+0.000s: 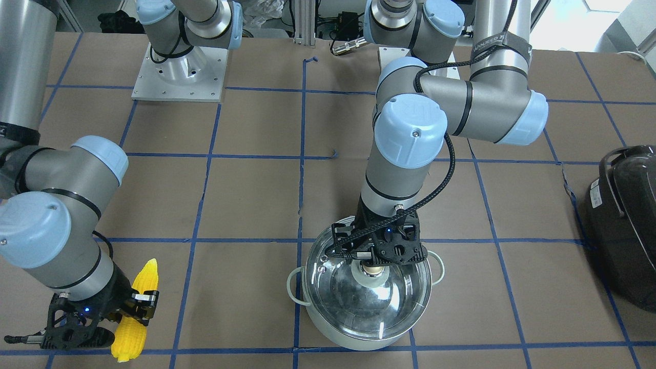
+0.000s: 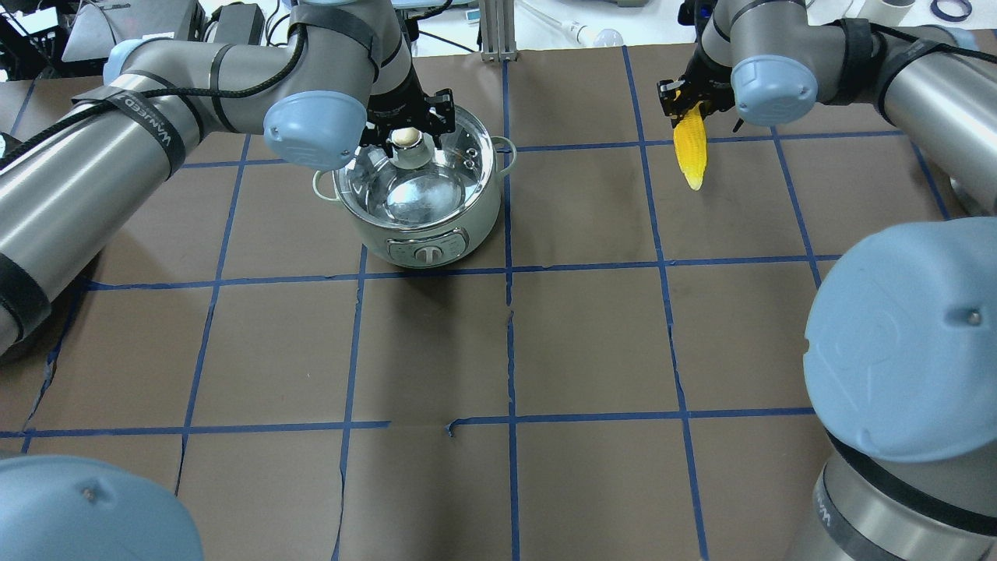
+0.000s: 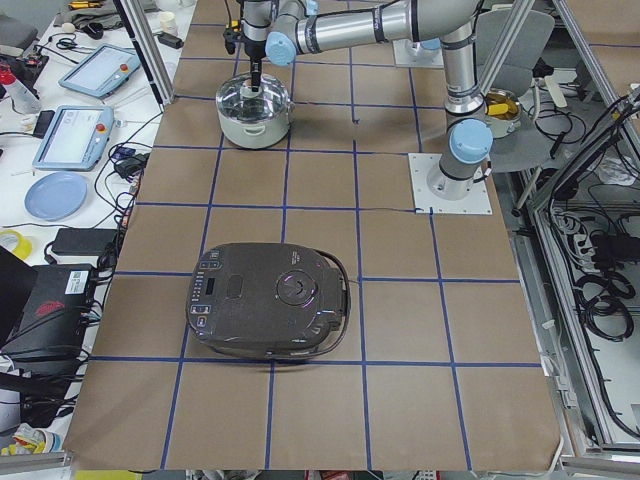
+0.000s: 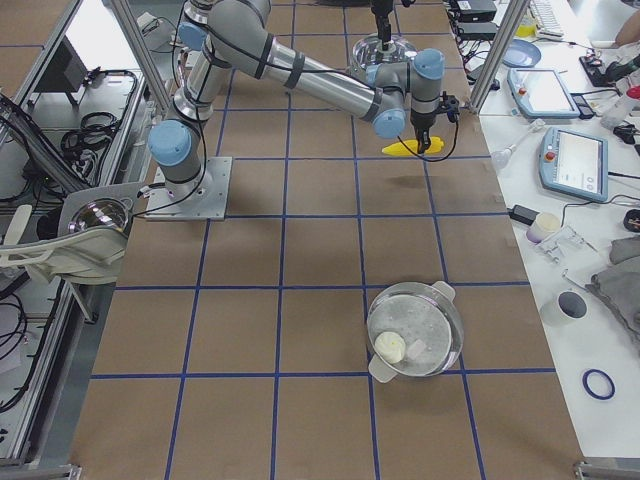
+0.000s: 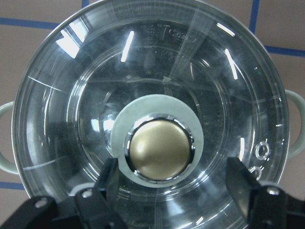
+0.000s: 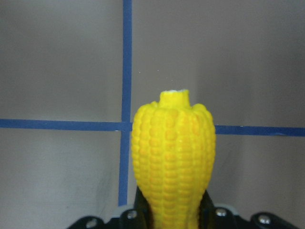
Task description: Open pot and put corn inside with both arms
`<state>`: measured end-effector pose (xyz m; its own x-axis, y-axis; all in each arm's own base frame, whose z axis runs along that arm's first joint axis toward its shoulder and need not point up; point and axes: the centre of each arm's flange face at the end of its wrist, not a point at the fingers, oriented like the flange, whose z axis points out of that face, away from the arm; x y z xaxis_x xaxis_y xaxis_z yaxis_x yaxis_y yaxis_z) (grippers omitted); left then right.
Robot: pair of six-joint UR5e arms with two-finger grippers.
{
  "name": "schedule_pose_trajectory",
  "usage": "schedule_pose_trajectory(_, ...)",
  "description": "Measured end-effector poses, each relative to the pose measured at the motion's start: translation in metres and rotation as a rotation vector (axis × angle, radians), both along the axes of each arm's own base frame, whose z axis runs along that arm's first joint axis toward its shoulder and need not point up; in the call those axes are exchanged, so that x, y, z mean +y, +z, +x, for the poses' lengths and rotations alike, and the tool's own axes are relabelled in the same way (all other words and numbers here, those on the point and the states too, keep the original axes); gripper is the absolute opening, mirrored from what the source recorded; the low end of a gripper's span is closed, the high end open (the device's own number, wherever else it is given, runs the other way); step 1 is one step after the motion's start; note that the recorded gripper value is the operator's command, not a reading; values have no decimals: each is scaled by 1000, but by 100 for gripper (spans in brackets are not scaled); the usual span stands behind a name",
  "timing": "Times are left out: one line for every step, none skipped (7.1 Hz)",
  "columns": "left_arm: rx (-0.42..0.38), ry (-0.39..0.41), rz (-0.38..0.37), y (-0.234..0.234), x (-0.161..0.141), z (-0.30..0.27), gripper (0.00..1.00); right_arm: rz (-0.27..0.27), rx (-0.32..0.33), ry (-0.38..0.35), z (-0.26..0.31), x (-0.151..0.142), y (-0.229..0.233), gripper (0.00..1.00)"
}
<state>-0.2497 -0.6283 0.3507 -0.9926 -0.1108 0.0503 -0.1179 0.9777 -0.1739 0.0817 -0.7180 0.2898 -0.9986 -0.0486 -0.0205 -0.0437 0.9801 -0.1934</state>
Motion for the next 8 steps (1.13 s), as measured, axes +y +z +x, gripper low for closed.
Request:
schedule_pose_trajectory(1, 0, -5, 1, 0, 0, 59, -17, -6, 9, 10, 3, 16, 2)
schedule_pose_trajectory(0, 1, -15, 2, -1, 0, 78, -37, -6, 25, 28, 7, 31, 1)
schedule_pose_trajectory(-2, 1, -19, 2, -2, 0, 78, -52, -5, 36, 49, 12, 45, 1)
schedule_pose_trajectory(-4, 1, -25, 1, -3, 0, 78, -57, -11, 29, 67, 17, 56, 0)
schedule_pose_trajectory(-3, 2, -38, 1, -6, 0, 76, -58, -22, 7, 87, 22, 63, 0)
schedule_pose_trajectory(-7, 3, -48, 3, -8, 1, 76, -60, -32, -13, 107, 28, 68, 0)
schedule_pose_trajectory(-19, 4, -57, 4, -9, 2, 75, -62, -35, -25, 126, 34, 71, 0)
schedule_pose_trajectory(-29, 4, -63, 5, -11, 3, 75, -63, -27, -24, 140, 39, 72, 0)
